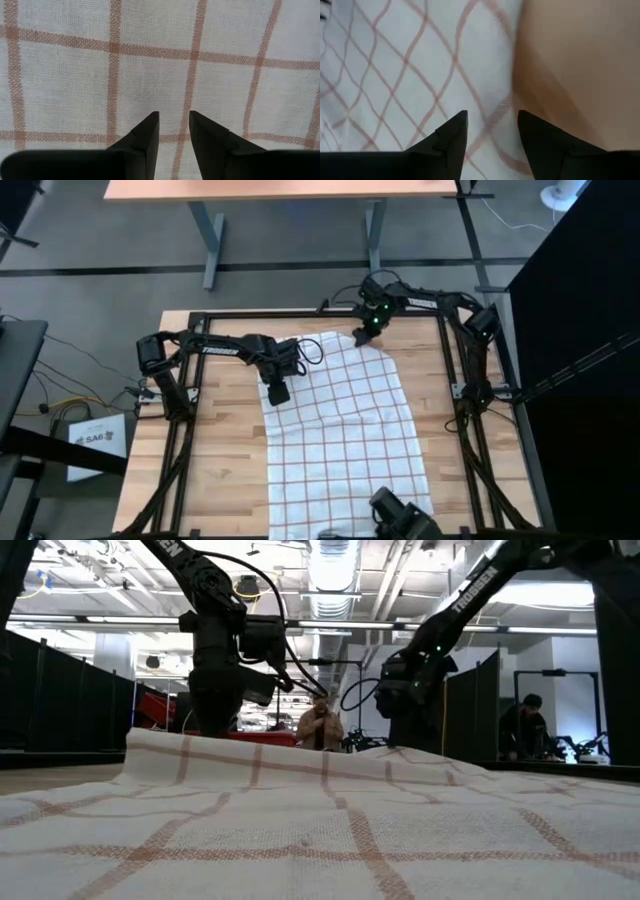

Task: Roll towel
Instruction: Prepare the white striped towel on the table for folding

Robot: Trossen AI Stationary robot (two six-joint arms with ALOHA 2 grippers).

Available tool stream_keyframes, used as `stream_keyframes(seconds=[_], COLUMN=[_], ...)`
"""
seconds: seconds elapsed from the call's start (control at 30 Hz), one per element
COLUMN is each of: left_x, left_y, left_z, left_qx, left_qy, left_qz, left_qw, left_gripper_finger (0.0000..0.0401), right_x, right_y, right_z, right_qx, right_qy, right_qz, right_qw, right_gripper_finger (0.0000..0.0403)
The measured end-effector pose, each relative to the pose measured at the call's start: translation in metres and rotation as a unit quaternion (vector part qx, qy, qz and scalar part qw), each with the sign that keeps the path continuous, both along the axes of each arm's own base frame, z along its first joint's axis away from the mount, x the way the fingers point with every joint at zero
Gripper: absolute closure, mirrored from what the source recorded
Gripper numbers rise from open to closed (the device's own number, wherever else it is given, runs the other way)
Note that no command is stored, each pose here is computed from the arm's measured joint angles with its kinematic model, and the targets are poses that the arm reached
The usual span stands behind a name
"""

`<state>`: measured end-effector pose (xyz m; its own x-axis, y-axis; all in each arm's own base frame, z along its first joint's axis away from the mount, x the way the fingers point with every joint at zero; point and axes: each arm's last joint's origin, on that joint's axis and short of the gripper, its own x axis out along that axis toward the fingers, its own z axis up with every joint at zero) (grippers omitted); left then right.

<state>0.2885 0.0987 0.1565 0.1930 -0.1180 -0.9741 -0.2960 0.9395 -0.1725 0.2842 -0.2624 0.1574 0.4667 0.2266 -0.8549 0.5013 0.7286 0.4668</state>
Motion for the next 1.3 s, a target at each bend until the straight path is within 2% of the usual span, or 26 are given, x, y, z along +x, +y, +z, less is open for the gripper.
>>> stream_keyframes(seconds=[0.13,0.27,0.3,0.43,0.57,0.8,1.13,1.3], left_x=[0.000,0.000,0.000,0.000,0.000,0.000,0.001,0.001], left_y=[0.000,0.000,0.000,0.000,0.000,0.000,0.000,0.000], left_z=[0.000,0.000,0.000,0.000,0.000,0.000,0.001,0.001], left_qx=[0.000,0.001,0.001,0.001,0.002,0.002,0.004,0.004], left_qy=[0.000,-0.001,-0.001,-0.001,-0.001,-0.002,-0.004,-0.004], left_qz=[0.001,-0.002,-0.002,-0.003,-0.003,-0.003,-0.013,-0.013], left_qw=[1.000,1.000,1.000,1.000,1.000,1.000,1.000,1.000], left_gripper_finger=[0.0308,0.0308,0.0308,0.0308,0.0308,0.0308,0.0308,0.0308], right_x=[0.006,0.012,0.015,0.026,0.039,0.076,0.076,0.061], right_y=[0.007,0.017,0.022,0.054,0.098,0.176,0.191,0.171], right_z=[-0.006,0.007,0.013,0.037,0.050,0.040,0.043,0.079], right_qx=[0.005,-0.024,-0.038,-0.109,-0.142,-0.142,-0.119,-0.124], right_qy=[0.000,-0.017,-0.017,0.012,0.035,0.018,0.036,0.029], right_qz=[0.029,0.068,0.080,0.140,0.218,0.319,0.286,0.254], right_qw=[1.000,0.997,0.996,0.984,0.965,0.937,0.950,0.959], right_gripper_finger=[0.0267,0.0378,0.0388,0.0400,0.0402,0.0401,0.0332,0.0265])
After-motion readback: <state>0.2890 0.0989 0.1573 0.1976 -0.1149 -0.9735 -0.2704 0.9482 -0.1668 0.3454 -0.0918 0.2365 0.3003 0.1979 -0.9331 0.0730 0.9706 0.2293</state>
